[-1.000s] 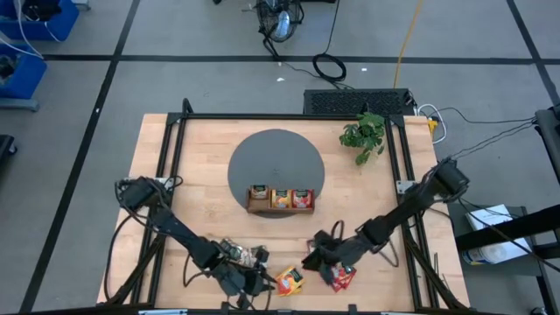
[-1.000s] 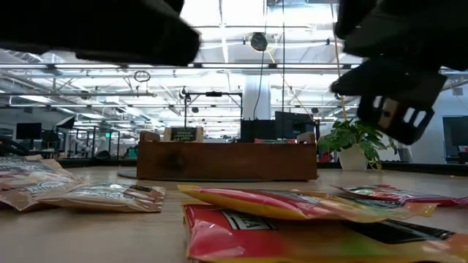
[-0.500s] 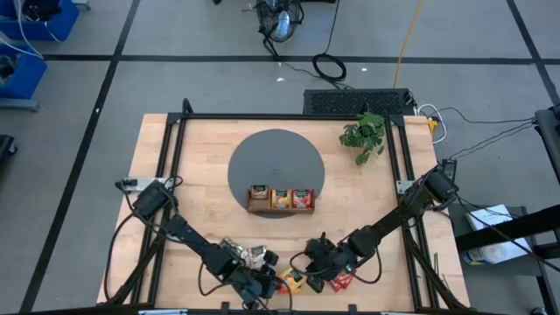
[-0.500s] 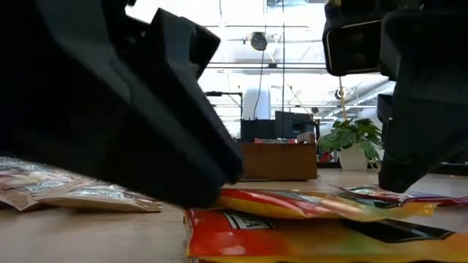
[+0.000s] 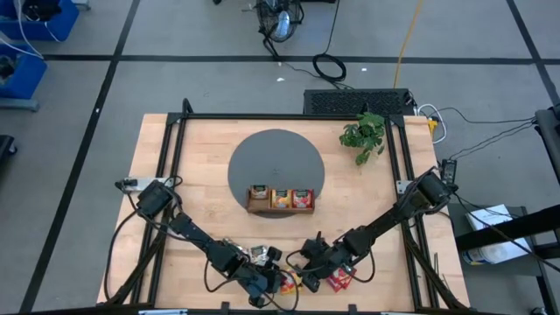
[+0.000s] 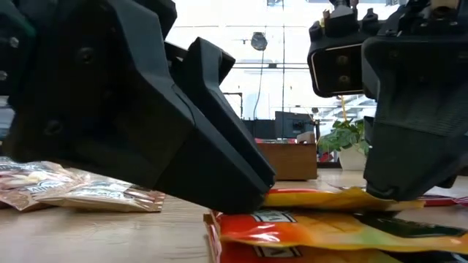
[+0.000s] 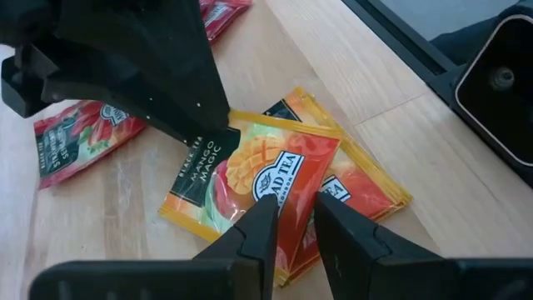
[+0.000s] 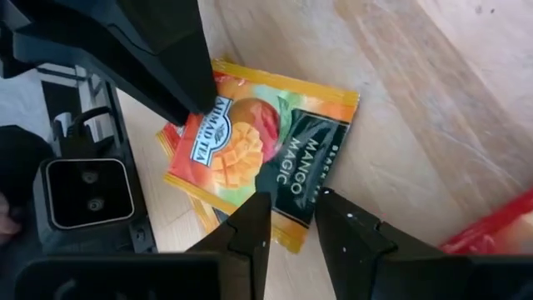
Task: Pick & Place Tea
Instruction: Put the yellow tea bag into the middle section of the wooden organizer
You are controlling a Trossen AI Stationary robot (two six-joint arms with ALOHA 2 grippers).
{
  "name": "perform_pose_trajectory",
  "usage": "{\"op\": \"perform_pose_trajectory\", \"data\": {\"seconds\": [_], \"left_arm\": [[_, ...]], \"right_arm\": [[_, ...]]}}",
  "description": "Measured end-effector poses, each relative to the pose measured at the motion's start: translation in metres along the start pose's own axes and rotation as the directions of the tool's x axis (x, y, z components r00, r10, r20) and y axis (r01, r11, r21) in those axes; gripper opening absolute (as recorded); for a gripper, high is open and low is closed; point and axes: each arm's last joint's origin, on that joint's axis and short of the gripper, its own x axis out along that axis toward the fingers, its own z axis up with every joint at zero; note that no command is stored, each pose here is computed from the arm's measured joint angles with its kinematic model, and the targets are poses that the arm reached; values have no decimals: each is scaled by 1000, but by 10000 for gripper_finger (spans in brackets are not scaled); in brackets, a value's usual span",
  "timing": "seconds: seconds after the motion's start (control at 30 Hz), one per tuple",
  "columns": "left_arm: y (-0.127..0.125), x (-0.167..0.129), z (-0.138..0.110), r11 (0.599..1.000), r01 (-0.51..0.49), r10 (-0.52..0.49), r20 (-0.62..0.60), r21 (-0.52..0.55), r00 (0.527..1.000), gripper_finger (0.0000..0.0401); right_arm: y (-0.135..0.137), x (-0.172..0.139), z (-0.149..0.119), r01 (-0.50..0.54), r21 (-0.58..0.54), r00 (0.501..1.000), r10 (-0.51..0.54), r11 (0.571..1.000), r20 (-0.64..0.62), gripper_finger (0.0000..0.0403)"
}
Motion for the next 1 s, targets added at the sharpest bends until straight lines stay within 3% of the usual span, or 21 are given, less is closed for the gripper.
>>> {"op": "perform_pose_trajectory", "data": {"seconds": [0.37, 0.63, 1.0], "left_arm": [[3, 1, -1, 1000, 0, 0, -9, 0, 1000, 88], [4, 1, -1, 1000, -4, 4, -12, 10, 1000, 88], [-2, -4, -1, 996, -56, 58, -25, 73, 998, 88]], "right_arm": [[1, 0, 1, -30, -47, 999, 28, 998, -38, 88], [-2, 0, 2, -11, -123, 999, 6, 992, -46, 7], [1, -19, 11, 38, -194, 999, -40, 980, -9, 0]]}}
